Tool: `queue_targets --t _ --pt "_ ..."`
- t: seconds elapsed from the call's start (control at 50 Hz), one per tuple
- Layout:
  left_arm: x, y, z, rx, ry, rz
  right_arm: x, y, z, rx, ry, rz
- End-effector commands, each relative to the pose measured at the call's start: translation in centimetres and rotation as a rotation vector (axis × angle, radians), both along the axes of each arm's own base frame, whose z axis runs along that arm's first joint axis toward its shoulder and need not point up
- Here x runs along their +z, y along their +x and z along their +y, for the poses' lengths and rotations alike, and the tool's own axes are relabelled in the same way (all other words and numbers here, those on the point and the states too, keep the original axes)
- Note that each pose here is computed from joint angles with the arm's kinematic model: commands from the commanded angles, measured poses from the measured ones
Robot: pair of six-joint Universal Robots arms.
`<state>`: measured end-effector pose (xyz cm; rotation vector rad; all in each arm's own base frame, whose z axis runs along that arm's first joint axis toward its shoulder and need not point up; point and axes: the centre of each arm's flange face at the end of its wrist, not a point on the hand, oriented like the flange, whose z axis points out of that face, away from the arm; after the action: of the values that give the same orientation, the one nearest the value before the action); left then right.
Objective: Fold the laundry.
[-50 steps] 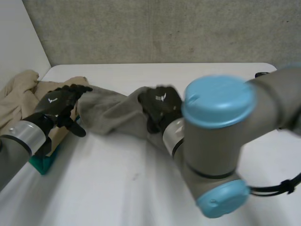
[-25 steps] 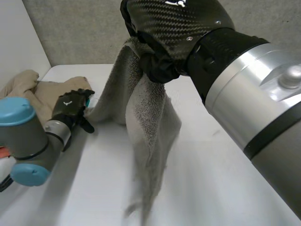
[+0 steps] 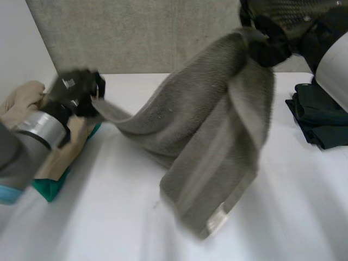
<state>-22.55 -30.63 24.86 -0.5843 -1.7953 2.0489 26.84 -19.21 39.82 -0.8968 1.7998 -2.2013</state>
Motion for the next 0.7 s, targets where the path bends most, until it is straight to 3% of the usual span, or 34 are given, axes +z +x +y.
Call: queue_targets --t 0.02,0.1,0.22,0.36,0.42,0.54,0.6,0.7 --pt "8.0 0.7 5.1 -0.119 -0.141 0.062 -5.0 -2.6 -6.5 -0.130 0.109 0.212" --pt "7.6 0.7 5.0 -0.111 -0.070 0.031 -8.8 -3.2 -9.3 -0.167 0.193 0.310" --pt "3.0 -0.7 2.3 -0.114 0.050 -0.106 -13.6 -2.0 -11.4 -0.155 0.265 0.401" --pt "1.0 -3.4 -3.4 -0.078 -0.076 -0.240 -13.3 0.2 -17.5 -0.262 -0.007 0.240" --pt "4.1 -4.0 -6.1 0.006 -0.230 -0.200 -10.1 0.9 -19.9 -0.318 -0.227 0.107" --pt "13.3 -3.6 -7.9 0.165 -0.568 0.045 -2.8 1.5 -21.1 -0.327 -0.632 -0.122" --pt "16.5 -3.2 -7.2 0.181 -0.666 0.131 -1.1 1.6 -20.8 -0.297 -0.717 -0.160" --pt "16.5 -3.2 -5.6 0.106 -0.605 0.099 -1.0 1.2 -20.6 -0.247 -0.705 -0.138"
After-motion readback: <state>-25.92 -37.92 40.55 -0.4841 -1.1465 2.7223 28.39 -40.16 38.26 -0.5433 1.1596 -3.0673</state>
